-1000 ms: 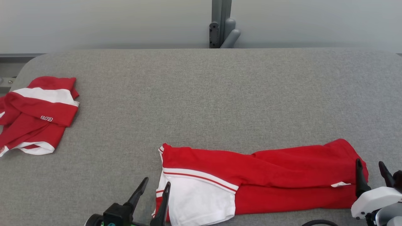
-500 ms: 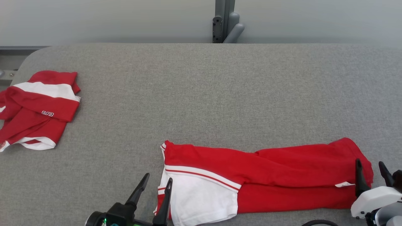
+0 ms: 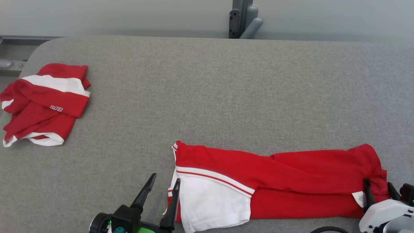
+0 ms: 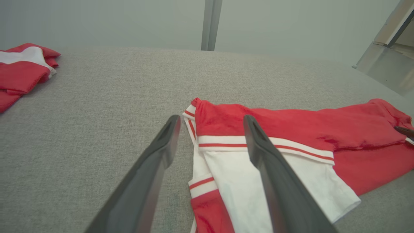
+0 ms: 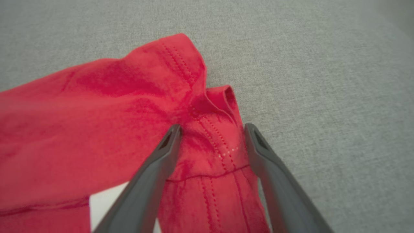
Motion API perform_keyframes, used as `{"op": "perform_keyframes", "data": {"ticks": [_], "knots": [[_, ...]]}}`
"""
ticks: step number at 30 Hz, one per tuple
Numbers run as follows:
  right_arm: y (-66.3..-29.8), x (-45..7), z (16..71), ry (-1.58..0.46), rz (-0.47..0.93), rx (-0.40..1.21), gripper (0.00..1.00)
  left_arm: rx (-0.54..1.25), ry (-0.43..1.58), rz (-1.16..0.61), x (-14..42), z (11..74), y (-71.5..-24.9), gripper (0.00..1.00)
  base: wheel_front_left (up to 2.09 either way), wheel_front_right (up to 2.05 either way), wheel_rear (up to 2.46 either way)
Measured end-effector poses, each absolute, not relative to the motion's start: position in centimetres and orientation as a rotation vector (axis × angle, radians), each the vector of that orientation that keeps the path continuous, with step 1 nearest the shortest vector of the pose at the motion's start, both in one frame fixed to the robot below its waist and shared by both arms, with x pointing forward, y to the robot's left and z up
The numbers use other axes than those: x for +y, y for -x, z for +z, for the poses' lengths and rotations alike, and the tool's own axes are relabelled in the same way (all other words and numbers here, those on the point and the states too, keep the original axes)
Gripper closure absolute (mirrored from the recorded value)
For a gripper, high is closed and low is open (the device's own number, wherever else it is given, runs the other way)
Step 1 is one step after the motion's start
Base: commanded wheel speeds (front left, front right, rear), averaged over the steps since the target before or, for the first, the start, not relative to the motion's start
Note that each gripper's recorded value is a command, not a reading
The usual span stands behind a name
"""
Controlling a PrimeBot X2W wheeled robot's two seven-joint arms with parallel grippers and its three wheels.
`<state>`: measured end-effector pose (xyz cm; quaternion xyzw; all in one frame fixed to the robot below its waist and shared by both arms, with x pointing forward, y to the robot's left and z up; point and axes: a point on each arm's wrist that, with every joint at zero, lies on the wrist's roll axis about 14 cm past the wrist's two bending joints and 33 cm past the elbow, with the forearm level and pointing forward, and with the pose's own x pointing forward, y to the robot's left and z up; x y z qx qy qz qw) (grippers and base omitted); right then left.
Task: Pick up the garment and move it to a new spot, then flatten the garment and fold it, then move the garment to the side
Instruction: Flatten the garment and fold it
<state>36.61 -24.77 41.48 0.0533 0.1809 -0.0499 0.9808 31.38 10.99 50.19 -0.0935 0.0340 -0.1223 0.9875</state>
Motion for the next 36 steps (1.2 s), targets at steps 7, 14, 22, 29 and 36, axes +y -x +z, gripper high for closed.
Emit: {"op": "perform_keyframes", "data": {"ticks": [7, 14, 22, 29, 36], "knots": [[-37.2, -24.0, 41.2, -0.144, -0.095, 0.372, 1.0, 0.066, 0.186, -0.239, 11.2, 50.3, -31.6, 0.0, 0.0, 0.0, 0.0], [-37.7, -27.9, 42.9, -0.163, -0.217, 0.303, 1.0, 0.072, 0.189, -0.249, 10.8, 50.1, -31.8, 0.0, 0.0, 0.0, 0.0], [-39.8, -24.5, 47.5, -0.126, -0.095, 0.144, 1.0, 0.085, 0.2, -0.268, 10.2, 49.7, -32.0, 0.0, 0.0, 0.0, 0.0], [-38.7, -16.2, 49.8, -0.128, 0.193, 0.087, 1.0, 0.08, 0.208, -0.306, 8.9, 50.0, -31.8, 0.0, 0.0, 0.0, 0.0], [-35.6, -6.3, 49.1, -0.198, 0.501, 0.146, 1.0, 0.07, 0.218, -0.309, 8.7, 50.4, -31.2, 0.0, 0.0, 0.0, 0.0]]}}
